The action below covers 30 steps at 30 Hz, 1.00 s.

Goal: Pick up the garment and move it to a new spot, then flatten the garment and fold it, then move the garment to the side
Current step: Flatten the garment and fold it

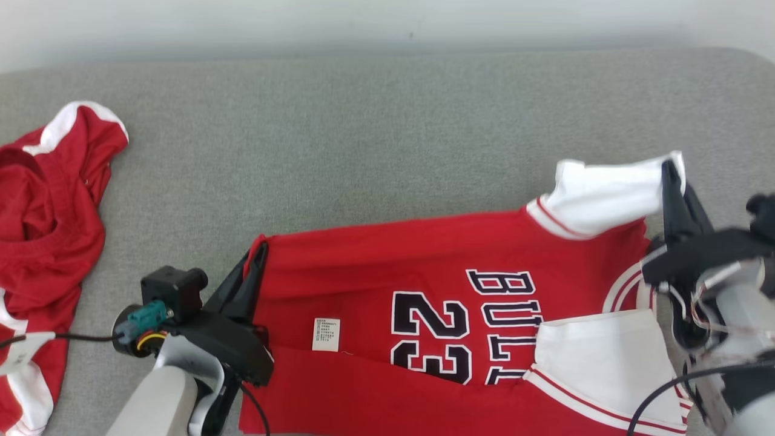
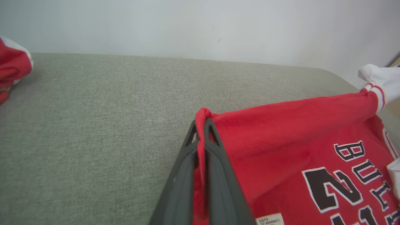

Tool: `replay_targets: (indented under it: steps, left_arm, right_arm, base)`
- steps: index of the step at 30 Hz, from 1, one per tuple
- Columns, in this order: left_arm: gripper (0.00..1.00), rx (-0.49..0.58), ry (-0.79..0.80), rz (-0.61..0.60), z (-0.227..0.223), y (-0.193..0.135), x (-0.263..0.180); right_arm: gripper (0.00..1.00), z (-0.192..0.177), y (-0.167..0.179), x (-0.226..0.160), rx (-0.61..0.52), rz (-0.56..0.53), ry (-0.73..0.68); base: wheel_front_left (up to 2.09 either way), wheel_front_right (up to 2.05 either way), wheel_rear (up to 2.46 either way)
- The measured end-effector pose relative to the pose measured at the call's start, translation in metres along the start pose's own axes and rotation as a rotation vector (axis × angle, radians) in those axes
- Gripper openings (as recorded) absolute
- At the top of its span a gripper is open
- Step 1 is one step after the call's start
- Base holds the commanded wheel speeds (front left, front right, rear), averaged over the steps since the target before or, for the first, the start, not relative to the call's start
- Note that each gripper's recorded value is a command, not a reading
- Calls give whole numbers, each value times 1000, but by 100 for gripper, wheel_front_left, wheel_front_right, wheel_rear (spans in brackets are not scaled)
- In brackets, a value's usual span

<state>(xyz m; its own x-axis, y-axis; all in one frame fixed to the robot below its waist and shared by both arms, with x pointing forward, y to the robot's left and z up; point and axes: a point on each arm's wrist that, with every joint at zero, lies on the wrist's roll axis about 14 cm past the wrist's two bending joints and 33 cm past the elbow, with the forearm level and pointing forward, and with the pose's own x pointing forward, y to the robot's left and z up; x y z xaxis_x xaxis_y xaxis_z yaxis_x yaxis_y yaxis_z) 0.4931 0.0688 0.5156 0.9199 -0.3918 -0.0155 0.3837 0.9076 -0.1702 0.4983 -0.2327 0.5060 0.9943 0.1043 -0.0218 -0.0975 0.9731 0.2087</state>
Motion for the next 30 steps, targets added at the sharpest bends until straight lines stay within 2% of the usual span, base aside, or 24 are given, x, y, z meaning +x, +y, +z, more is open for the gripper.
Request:
replay_targets:
  steps: [11, 18, 30]
  left_arm:
    - [0, 80, -53, -31, 4, -22, -23]
    - [0, 94, -62, -39, 0, -30, -39]
    - [0, 124, -46, -35, -14, -31, -48]
  right_arm:
    - [0, -11, 18, -61, 151, 46, -11]
    - [0, -24, 24, -91, 203, 53, 17]
    - [0, -45, 25, -132, 194, 47, 109]
  base:
    - [0, 0, 0]
    - [0, 0, 0]
    - [0, 0, 0]
